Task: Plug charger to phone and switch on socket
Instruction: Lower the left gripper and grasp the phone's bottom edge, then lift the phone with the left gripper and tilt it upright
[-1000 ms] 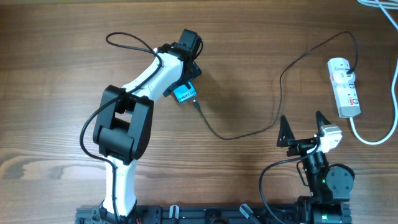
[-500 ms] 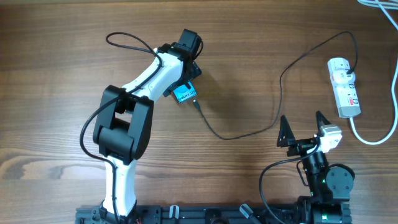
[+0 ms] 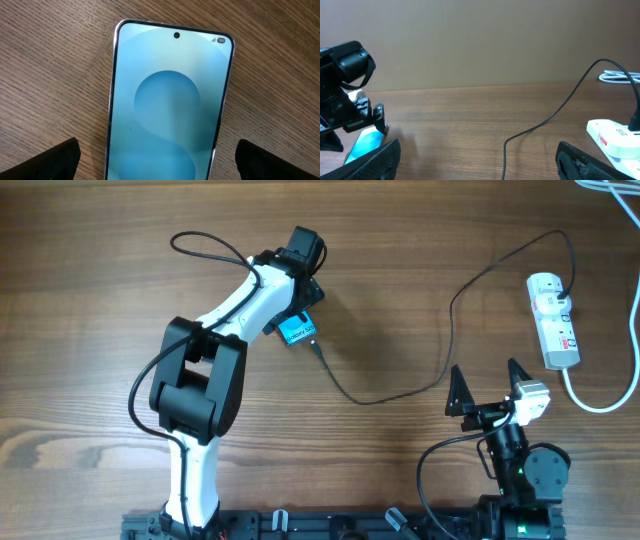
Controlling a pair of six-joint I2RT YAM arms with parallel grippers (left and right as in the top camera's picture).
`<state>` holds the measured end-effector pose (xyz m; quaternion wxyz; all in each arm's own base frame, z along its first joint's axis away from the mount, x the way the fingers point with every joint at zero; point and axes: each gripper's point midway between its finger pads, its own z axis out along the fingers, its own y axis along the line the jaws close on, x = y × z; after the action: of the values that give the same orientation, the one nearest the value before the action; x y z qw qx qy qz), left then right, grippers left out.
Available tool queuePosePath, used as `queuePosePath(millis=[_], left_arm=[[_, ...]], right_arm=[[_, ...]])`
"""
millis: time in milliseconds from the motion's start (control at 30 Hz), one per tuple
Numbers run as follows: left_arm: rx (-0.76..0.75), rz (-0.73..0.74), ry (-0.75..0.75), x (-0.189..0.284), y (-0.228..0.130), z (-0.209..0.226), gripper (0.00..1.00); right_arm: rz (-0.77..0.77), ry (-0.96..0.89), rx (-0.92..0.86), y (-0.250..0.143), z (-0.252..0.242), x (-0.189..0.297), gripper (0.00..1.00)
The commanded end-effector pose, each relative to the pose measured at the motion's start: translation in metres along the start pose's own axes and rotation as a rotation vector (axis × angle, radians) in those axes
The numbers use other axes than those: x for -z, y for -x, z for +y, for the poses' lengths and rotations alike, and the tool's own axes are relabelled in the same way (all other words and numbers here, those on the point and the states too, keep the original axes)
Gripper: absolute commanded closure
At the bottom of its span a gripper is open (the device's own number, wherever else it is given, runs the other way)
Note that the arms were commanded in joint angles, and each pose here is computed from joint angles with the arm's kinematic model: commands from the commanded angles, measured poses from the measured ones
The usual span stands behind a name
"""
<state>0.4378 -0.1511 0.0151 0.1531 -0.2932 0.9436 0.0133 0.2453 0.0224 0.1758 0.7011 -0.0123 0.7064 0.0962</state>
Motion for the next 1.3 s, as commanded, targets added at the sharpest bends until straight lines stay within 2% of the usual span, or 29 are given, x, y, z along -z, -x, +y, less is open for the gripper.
queuePosePath(millis=[0,67,133,200,267,333,367,500,667,767,833,900,1067,1267], left_arm=[[-0.016,0.007,0.033,-0.005,-0.004,0.005,0.00],[-0.033,0.007,0.029,-0.008,-0.005,0.004,0.00],[-0.099,0.002,-0.002,-0.011,-0.002,-0.001,0.07],[-0.079,-0.006,-0.011,-0.013,0.006,0.001,0.16],[-0.056,-0.002,-0.011,-0.017,0.013,0.007,0.15],[-0.065,0.006,0.012,-0.027,0.004,0.015,0.03],[-0.066,-0.004,0.005,-0.033,0.001,0.016,0.02],[-0.070,0.031,-0.012,-0.044,-0.014,0.020,0.07],[-0.131,0.249,0.065,-0.034,-0.068,0.041,0.13],[-0.153,0.412,0.091,-0.022,-0.098,0.055,0.11],[-0.164,0.459,0.131,-0.017,-0.107,0.066,0.09],[-0.170,0.417,0.159,-0.019,-0.099,0.071,0.00],[-0.148,0.133,0.159,-0.039,-0.038,0.063,0.00],[-0.138,0.040,0.154,-0.041,-0.019,0.058,0.00]], right_arm=[[-0.008,-0.005,-0.011,0.002,-0.001,0.000,0.00],[-0.008,-0.005,-0.011,0.002,-0.001,0.000,0.00],[-0.008,-0.005,-0.011,0.002,-0.001,0.000,0.00],[-0.008,-0.005,-0.012,0.002,-0.001,0.000,0.00],[-0.008,-0.005,-0.012,0.002,-0.001,0.000,0.00],[-0.008,-0.005,-0.011,0.002,-0.001,0.000,0.00],[-0.008,-0.005,-0.011,0.002,-0.001,0.000,0.00],[-0.008,-0.005,-0.011,0.002,-0.001,0.000,0.00],[-0.008,-0.005,-0.011,0.002,-0.001,0.000,0.00],[-0.008,-0.005,-0.011,0.002,-0.001,0.000,0.00],[-0.008,-0.005,-0.012,0.002,-0.001,0.000,0.00],[-0.008,-0.005,-0.011,0.002,-0.001,0.000,0.00],[-0.008,-0.005,-0.012,0.002,-0.001,0.000,0.00],[-0.008,-0.005,-0.011,0.002,-0.001,0.000,0.00]])
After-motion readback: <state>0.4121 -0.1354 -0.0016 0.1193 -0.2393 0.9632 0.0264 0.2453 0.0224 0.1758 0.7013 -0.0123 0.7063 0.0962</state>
